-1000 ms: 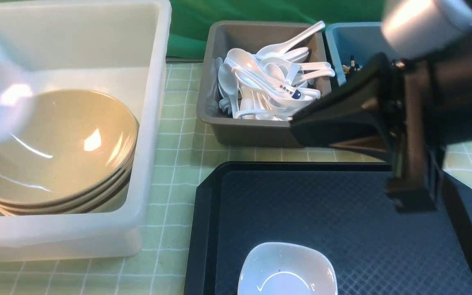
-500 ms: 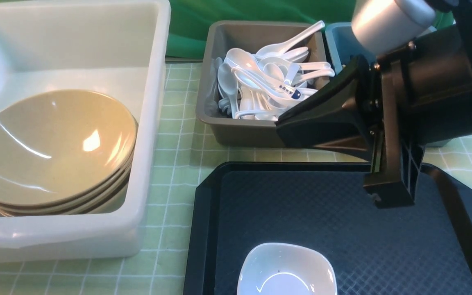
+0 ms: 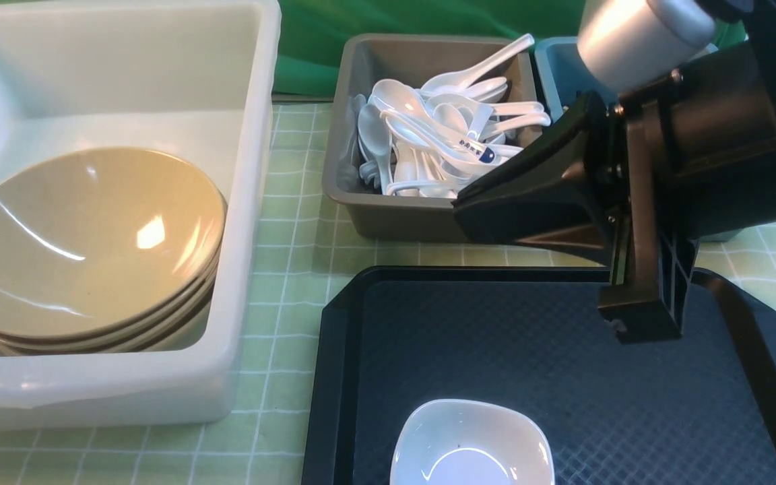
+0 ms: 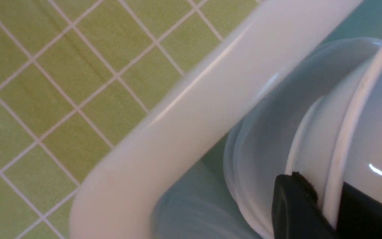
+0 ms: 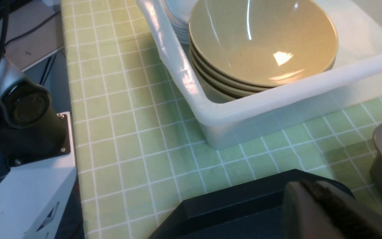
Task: On green table put chopsticks spoon bowls plates into blue grey white boxes.
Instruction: 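Place the white bowl into the white bin with the other dishes with the left gripper, then grasp the small white bowl on the black tray by its rim with the left gripper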
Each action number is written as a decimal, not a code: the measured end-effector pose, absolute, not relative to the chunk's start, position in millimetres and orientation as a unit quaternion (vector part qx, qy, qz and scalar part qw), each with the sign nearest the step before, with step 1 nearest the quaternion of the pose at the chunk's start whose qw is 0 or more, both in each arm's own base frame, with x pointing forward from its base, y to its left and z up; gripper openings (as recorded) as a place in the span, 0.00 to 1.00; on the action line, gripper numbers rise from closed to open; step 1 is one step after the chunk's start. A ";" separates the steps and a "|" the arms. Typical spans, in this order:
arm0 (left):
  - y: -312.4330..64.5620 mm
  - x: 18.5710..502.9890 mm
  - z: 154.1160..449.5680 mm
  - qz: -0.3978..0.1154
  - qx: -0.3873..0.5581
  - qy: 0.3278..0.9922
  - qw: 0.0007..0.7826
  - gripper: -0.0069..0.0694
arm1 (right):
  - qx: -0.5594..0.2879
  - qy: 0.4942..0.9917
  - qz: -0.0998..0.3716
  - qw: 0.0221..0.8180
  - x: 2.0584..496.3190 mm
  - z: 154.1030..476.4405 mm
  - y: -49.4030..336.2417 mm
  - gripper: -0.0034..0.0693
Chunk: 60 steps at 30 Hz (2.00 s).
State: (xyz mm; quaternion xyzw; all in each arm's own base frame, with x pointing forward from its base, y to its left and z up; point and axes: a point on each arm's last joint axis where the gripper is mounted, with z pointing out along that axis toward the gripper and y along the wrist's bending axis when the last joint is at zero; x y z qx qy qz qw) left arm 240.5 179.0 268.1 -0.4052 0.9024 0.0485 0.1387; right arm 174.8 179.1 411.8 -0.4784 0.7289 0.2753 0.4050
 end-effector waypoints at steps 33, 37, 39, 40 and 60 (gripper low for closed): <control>64.5 219.4 409.9 0.021 -0.210 0.935 0.286 0.96 | -0.499 0.729 0.265 0.387 171.9 408.3 177.3 0.14; -12.3 215.1 394.1 -0.094 -0.016 0.960 0.262 0.92 | -0.512 0.726 0.254 0.382 162.7 412.3 169.8 0.15; -39.2 213.7 373.7 -0.136 0.040 0.964 0.226 0.89 | -0.509 0.726 0.258 0.384 156.0 417.0 165.3 0.15; -50.5 213.7 364.5 -0.152 0.059 0.963 0.212 0.87 | -0.510 0.723 0.259 0.387 151.8 419.8 162.4 0.15; -211.3 265.9 187.8 -0.197 0.280 0.939 -0.014 0.74 | -0.510 0.712 0.279 0.393 98.4 444.7 127.0 0.18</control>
